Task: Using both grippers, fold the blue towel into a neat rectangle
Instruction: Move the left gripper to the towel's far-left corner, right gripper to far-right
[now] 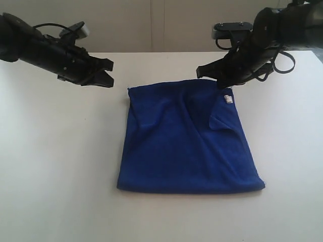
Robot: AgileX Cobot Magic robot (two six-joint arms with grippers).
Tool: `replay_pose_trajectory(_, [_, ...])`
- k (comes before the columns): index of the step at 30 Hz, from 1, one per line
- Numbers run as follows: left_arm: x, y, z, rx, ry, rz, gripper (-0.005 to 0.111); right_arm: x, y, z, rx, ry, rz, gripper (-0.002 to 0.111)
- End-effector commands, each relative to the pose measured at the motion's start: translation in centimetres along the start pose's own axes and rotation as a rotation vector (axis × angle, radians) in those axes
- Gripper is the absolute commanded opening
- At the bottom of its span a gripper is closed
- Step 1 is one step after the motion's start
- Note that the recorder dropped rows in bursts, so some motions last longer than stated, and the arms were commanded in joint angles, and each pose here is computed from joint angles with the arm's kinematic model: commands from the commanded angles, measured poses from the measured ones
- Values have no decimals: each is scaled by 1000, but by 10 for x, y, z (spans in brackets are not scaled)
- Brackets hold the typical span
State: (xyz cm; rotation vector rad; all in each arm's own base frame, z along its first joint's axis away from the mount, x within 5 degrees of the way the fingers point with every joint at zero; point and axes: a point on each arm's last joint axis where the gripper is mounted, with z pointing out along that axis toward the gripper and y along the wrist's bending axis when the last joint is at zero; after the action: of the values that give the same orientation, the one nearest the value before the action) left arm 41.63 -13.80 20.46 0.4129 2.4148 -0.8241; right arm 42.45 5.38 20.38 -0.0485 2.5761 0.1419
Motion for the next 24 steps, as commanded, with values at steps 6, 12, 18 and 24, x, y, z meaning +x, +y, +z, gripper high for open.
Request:
replay_pose_trajectory(6, [-5, 6, 38, 63, -22, -94, 0, -2, -3, -4, 13, -14, -23, 0])
replay_pose_trajectory(12, [-13, -1, 50, 11, -87, -47, 17, -3, -4, -2, 14, -18, -24, 0])
replay_pose_trajectory(18, [-15, 1, 61, 0, -102, -39, 37, -3, -4, -2, 14, -18, -24, 0])
replay_pose_trajectory(24, [-8, 9, 73, 0, -87, -77, 37, -3, -4, -2, 13, -26, -24, 0])
